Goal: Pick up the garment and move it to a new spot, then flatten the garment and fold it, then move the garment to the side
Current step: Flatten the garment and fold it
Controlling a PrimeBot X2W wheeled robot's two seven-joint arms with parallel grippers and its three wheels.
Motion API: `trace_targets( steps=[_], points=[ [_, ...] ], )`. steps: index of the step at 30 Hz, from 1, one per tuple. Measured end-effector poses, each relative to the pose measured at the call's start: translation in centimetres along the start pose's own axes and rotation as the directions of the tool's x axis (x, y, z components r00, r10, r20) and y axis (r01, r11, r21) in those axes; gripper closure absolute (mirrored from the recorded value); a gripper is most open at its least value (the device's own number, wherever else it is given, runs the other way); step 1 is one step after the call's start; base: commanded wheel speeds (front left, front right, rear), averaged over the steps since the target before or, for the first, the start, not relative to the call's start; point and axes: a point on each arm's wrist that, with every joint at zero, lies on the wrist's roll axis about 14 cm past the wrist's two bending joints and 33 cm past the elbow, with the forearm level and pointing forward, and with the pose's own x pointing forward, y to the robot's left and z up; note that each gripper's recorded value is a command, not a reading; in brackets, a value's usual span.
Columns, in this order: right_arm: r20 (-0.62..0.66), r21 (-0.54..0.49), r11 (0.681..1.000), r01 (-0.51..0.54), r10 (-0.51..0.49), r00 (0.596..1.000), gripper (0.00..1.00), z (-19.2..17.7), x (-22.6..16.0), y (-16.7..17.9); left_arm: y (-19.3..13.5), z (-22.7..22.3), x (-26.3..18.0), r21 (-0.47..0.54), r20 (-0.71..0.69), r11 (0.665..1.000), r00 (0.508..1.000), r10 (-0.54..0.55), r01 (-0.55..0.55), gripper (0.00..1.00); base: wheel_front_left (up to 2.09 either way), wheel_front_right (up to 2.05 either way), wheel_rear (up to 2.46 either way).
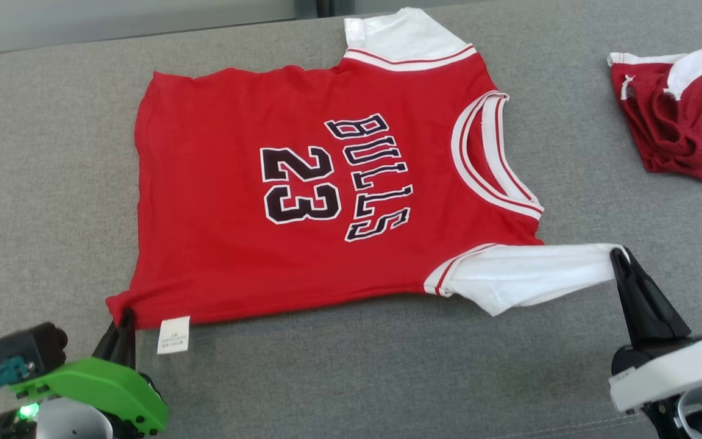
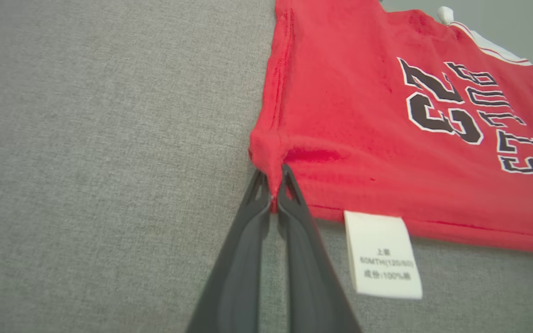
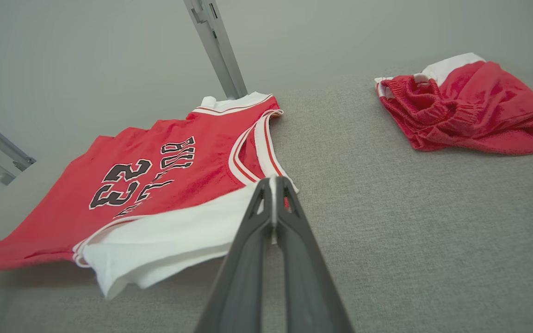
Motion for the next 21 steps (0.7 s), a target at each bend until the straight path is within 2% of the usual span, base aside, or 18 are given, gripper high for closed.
trace_targets(
  steps=[2, 12, 13, 14, 16, 17, 18, 19, 21],
  points=[
    [-0.008, -0.005, 1.0, -0.017, 0.017, 1.0, 1.0, 0.1, 1.4, 0.1, -0.2, -0.1, 1.0, 0.005, -0.055, 1.0, 0.998, -0.017, 0.017, 1.0, 0.0, 0.0, 0.0],
    [-0.058, -0.01, 0.996, -0.09, 0.089, 0.994, 1.0, -1.3, 9.2, 0.2, -1.1, 1.7, 7.2, 0.018, -0.125, 0.997, 0.989, -0.078, 0.081, 1.0, 0.0, 0.0, 0.0],
    [-0.071, -0.013, 0.996, -0.093, 0.092, 0.993, 1.0, -1.7, 9.9, 0.2, -1.1, 1.7, 7.8, 0.014, -0.134, 0.997, 0.988, -0.08, 0.082, 0.92, 0.0, 0.0, 0.0],
    [-0.079, -0.011, 0.995, -0.098, 0.096, 0.992, 1.0, -2.0, 10.5, 0.2, -1.0, 1.7, 8.2, 0.015, -0.138, 0.996, 0.987, -0.081, 0.083, 0.64, 0.0, 0.0, 0.0],
    [-0.074, -0.001, 0.995, -0.104, 0.103, 0.992, 1.0, -2.4, 11.8, 0.3, -1.3, 1.7, 9.1, 0.011, -0.15, 0.995, 0.984, -0.097, 0.1, 0.0, 0.0, 0.0, 0.0],
    [-0.071, -0.005, 0.994, -0.112, 0.111, 0.991, 0.87, -2.4, 12.2, 0.4, -1.4, 1.8, 9.4, -0.002, -0.143, 0.994, 0.984, -0.105, 0.105, 0.0, 0.0, 0.0, 0.0],
    [-0.053, -0.004, 0.993, -0.119, 0.119, 0.991, 0.23, -2.3, 12.7, 0.5, -1.6, 2.0, 9.7, -0.007, -0.134, 0.994, 0.985, -0.109, 0.11, 0.0, 0.0, 0.0, 0.0],
    [-0.038, -0.01, 0.992, -0.127, 0.127, 0.991, 0.0, -2.2, 13.2, 0.7, -1.5, 2.1, 9.9, -0.002, -0.122, 0.994, 0.987, -0.108, 0.108, 0.0, 0.0, 0.0, 0.0],
    [-0.003, -0.023, 0.99, -0.141, 0.141, 0.99, 0.0, -2.0, 13.7, 1.1, -1.3, 3.2, 10.3, -0.005, -0.049, 0.995, 0.994, -0.1, 0.1, 0.0, 0.0, 0.0, 0.0]
  ],
)
